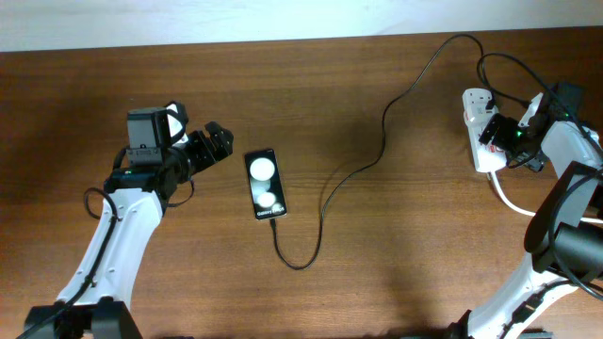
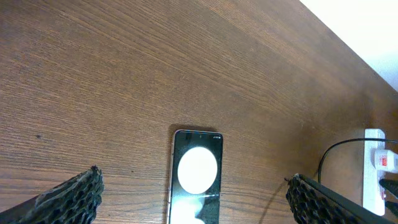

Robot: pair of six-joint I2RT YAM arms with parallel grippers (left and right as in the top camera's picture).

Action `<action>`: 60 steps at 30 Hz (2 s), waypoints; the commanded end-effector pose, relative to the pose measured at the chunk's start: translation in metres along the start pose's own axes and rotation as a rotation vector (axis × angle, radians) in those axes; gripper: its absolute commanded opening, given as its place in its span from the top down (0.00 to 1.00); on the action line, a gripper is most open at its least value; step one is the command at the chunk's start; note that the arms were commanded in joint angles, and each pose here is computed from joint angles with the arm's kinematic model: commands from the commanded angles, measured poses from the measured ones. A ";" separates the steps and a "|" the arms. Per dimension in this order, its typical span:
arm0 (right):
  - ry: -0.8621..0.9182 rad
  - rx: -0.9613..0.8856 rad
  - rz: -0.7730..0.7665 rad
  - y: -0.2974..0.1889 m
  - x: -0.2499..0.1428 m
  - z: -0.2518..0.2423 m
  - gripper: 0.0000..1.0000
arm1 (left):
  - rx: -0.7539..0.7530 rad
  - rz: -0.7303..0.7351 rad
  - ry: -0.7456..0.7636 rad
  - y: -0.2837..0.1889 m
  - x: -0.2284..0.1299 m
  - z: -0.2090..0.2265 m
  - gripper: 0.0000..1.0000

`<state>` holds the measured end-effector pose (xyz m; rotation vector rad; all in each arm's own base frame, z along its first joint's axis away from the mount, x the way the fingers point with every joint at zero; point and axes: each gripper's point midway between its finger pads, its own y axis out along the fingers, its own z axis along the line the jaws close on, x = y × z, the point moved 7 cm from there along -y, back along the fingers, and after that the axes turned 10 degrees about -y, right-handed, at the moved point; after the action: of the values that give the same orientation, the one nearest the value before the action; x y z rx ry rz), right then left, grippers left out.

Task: Plug charger to phone and switch on socket

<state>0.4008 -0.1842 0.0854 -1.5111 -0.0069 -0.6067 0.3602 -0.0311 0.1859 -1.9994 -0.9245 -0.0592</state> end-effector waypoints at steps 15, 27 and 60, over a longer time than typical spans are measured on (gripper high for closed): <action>-0.021 -0.033 0.041 0.005 -0.012 -0.001 0.01 | -0.023 -0.179 0.654 -0.006 -0.043 -0.033 0.01; -0.021 -0.033 0.041 0.005 -0.012 -0.001 0.01 | -0.032 -0.312 0.609 -0.013 -0.127 0.085 0.01; -0.021 -0.033 0.041 0.005 -0.012 -0.001 0.01 | -0.011 -0.827 0.696 -0.107 -0.125 0.090 0.01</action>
<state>0.4001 -0.1835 0.0853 -1.5110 -0.0058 -0.6030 0.1763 -0.0054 0.1631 -1.3348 -1.1942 -1.1380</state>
